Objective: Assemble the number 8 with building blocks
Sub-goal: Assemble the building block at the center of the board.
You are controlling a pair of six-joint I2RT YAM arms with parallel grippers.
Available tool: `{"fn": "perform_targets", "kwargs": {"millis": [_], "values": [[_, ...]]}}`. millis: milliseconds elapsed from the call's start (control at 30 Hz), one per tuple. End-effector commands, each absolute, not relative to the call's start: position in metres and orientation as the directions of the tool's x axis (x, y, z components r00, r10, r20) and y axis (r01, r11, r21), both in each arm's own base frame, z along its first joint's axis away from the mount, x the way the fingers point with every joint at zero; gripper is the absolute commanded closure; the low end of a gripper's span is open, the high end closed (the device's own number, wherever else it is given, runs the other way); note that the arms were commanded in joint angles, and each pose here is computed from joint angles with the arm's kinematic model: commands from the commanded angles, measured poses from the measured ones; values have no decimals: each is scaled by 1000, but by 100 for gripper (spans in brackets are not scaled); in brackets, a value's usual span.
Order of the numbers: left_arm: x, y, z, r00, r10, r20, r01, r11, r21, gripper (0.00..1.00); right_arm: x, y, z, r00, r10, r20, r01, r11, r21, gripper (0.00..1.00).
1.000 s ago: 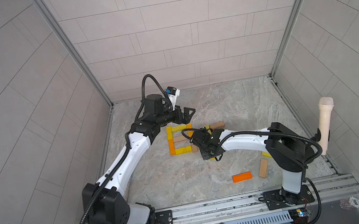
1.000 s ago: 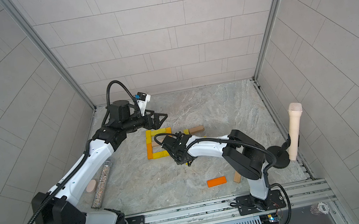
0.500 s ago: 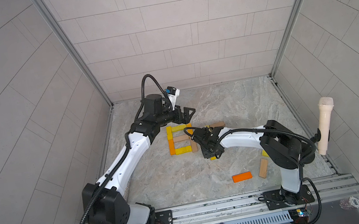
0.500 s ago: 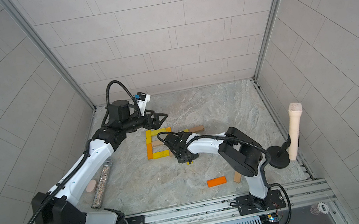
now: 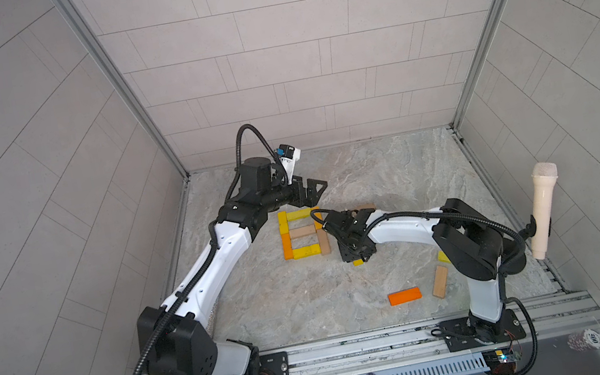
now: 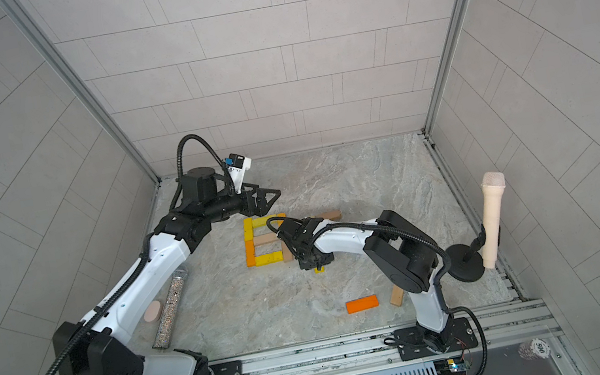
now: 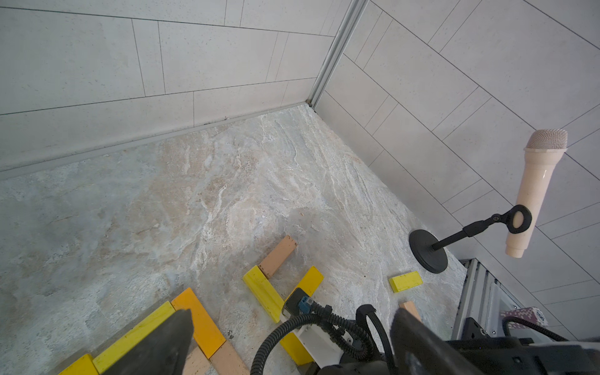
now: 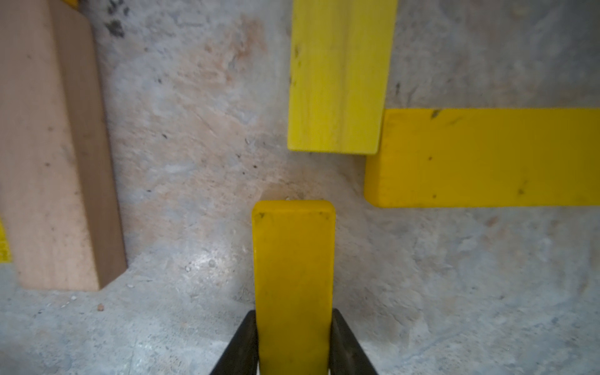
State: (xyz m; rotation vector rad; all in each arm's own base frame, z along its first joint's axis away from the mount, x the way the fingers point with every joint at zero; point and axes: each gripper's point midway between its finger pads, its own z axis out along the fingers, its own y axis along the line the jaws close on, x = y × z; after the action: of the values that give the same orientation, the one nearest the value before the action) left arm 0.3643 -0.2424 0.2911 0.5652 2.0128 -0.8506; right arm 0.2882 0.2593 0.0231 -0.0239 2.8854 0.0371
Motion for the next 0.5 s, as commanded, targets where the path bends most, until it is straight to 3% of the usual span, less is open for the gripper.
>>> {"fn": "perform_targets", "kwargs": {"millis": [0, 467], "values": [[361, -243, 300, -506, 60, -860, 674, 651, -351, 0, 295, 258, 24, -965, 7, -263, 4, 1000, 12, 63], [360, -244, 302, -503, 60, -862, 677, 647, -350, 0, 301, 253, 20, -965, 24, -262, 24, 1000, 4, 63]]}}
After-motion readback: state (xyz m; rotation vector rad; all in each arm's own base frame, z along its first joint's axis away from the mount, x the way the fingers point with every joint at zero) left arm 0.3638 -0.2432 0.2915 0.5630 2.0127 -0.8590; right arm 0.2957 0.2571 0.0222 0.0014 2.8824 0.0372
